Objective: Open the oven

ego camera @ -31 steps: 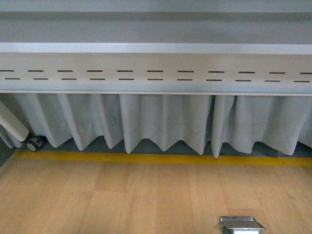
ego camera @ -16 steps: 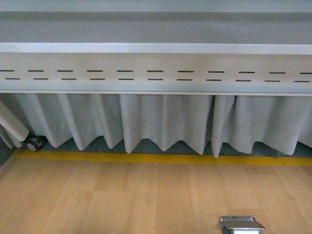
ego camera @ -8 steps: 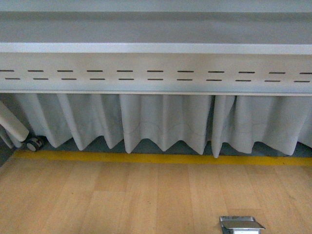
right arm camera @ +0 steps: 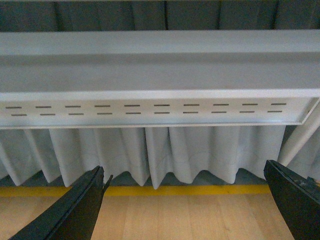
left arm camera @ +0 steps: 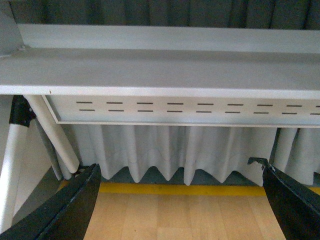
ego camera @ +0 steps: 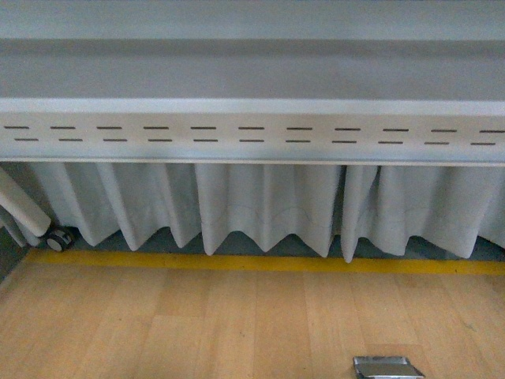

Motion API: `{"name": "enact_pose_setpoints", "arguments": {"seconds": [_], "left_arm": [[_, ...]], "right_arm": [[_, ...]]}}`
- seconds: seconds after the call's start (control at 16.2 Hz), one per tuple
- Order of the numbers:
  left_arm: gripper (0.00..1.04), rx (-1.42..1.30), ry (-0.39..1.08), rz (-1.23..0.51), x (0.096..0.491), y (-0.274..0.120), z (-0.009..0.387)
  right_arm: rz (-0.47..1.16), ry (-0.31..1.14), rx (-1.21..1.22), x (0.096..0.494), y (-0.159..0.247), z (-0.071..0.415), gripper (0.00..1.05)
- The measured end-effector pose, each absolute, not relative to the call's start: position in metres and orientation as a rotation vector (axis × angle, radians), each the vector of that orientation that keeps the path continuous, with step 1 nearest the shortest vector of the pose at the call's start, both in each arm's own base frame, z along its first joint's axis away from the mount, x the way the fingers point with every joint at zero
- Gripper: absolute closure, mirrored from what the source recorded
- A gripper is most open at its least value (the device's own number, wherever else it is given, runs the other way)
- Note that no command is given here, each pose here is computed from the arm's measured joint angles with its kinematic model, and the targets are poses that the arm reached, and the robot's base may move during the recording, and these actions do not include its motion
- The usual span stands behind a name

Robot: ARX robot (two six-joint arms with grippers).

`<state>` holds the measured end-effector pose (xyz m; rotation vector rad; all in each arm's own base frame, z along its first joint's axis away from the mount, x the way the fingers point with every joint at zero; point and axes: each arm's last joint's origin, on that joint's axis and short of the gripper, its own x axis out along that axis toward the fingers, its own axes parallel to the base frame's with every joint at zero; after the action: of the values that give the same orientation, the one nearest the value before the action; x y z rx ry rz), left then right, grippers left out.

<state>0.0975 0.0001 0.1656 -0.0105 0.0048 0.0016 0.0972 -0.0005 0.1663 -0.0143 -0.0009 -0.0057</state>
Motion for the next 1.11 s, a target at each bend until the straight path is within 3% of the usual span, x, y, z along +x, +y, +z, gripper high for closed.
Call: {"name": "enact_pose_setpoints", "arguments": {"seconds": [1.11], "left_arm": [[0.07, -0.01, 0.001, 0.001, 0.0975, 0.0001, 0.166]], "right_arm": [[-0.005, -0.003, -0.014, 0.0973, -0.0005, 0.1665, 0.06]]}}
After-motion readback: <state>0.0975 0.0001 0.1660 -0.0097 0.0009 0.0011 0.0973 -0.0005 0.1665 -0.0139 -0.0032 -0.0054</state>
